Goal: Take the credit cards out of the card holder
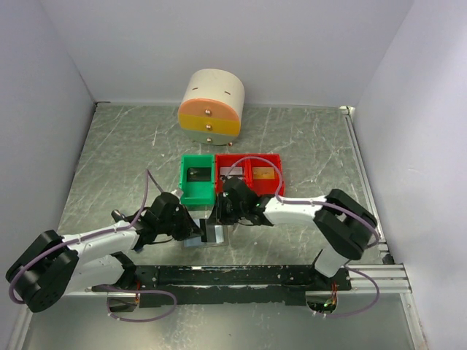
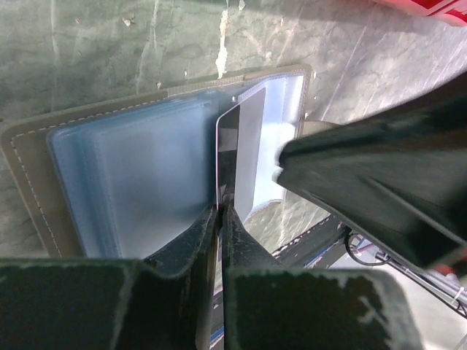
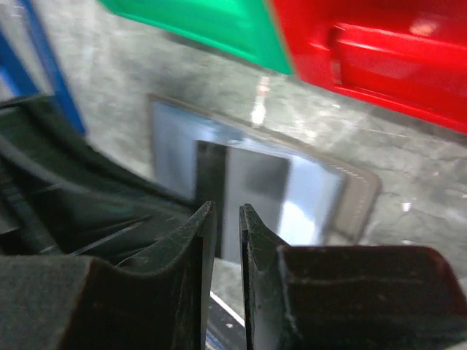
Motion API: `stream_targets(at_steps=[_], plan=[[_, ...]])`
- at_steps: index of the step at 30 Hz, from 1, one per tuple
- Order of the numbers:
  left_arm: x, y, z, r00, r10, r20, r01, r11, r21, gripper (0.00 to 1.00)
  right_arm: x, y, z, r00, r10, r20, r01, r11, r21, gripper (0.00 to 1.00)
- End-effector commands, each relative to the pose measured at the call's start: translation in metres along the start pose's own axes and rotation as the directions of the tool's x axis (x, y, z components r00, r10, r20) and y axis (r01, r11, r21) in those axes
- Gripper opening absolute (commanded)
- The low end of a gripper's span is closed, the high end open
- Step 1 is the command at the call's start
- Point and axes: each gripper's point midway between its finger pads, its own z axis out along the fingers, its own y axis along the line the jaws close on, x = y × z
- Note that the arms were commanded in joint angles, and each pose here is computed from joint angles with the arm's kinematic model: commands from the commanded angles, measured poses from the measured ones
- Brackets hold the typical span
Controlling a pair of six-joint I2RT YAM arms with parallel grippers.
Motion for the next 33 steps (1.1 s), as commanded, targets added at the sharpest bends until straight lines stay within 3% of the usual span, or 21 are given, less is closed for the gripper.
stream_targets(at_steps=[1,8,13,18,23,28,33], plan=[[-0.003,-0.004,-0.001,1.000,0.008,0.010,-0.008,1.000,0.021,0.16,0.024,-0.045,0.015,0.996,0.061,-0.063,-0.050,0.985,0.168,0.20],[0.000,-0.007,0.000,1.000,-0.007,0.002,0.007,0.998,0.059,0.22,0.047,-0.073,0.009,0.990,0.122,-0.075,-0.103,0.971,0.216,0.20],[0.000,-0.018,0.001,1.000,-0.011,-0.001,0.011,0.993,0.118,0.33,0.055,-0.080,0.008,0.987,0.139,-0.081,-0.118,0.968,0.220,0.20],[0.001,-0.025,0.002,1.000,-0.018,-0.009,0.019,0.987,0.163,0.34,0.057,-0.084,0.008,0.986,0.145,-0.082,-0.123,0.965,0.230,0.20],[0.004,-0.023,0.004,0.999,-0.034,-0.024,0.037,0.985,0.167,0.29,0.057,-0.085,0.006,0.986,0.149,-0.078,-0.127,0.964,0.234,0.20],[0.002,-0.009,0.003,0.999,-0.036,-0.008,0.036,0.997,0.071,0.17,0.054,-0.088,0.004,0.987,0.148,-0.063,-0.128,0.959,0.251,0.20],[-0.006,0.003,-0.007,0.999,-0.018,0.039,0.018,1.000,-0.018,0.12,0.051,-0.094,0.001,0.988,0.145,-0.048,-0.126,0.951,0.283,0.20]])
